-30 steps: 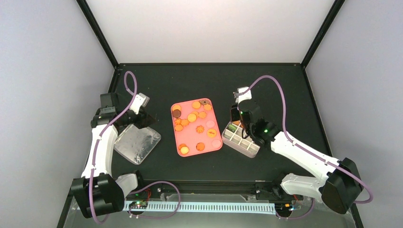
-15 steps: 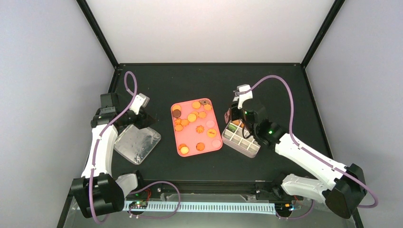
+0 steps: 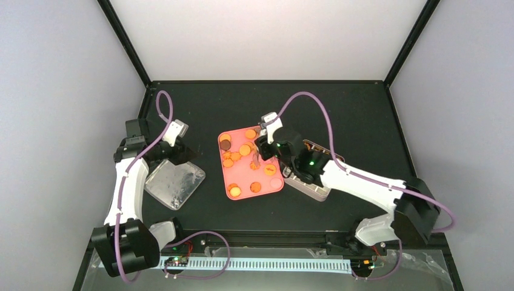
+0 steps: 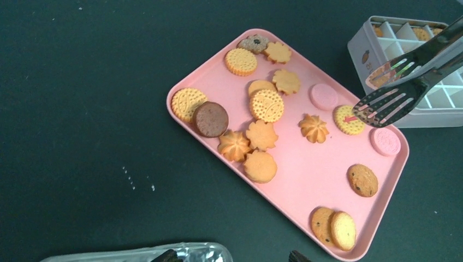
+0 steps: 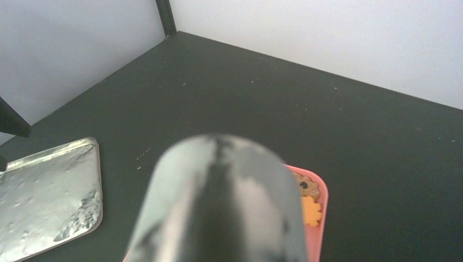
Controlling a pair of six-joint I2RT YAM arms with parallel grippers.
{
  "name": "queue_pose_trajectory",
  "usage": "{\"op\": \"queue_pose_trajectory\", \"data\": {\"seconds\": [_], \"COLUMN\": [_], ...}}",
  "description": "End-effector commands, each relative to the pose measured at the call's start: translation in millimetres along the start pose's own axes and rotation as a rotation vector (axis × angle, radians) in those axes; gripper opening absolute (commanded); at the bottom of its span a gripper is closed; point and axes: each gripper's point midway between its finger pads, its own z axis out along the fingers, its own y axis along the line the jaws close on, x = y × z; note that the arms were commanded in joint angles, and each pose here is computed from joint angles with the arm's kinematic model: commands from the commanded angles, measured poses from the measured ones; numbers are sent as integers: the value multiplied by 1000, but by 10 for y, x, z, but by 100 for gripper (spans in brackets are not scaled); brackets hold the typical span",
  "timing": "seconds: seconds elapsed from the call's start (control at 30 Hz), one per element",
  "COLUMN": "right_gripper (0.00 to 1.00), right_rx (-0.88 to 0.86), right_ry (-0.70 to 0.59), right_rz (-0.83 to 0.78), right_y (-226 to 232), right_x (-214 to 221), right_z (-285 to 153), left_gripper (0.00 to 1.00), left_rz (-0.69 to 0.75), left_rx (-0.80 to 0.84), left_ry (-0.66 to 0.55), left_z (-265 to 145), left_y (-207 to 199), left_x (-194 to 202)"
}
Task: Pack the cookies
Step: Pick up the fake cookies from the plate.
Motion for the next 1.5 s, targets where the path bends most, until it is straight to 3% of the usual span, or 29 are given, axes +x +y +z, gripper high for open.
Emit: {"op": "queue_pose_trajectory", "data": {"seconds": [0.0, 0.43, 1.13, 1.47], "right_gripper": [41, 40, 39, 35], "right_rx": [-75, -36, 3, -12], "right_ry": [-59, 20, 124, 118], "right_rz": [35, -5, -15, -17], "right_y": [239, 284, 164, 217], "right_x": [-238, 59, 595, 551], "right_z": [199, 690, 767, 838], "left_gripper": [53, 53, 53, 53], "left_rz": [23, 30, 16, 16], "left_rx": [-13, -30, -14, -14], "left_ry": [-9, -19, -26, -26], "left_z": [-101, -173, -151, -151], "left_y": [35, 59, 58, 54], "left_x": [-55, -50, -47, -42]}}
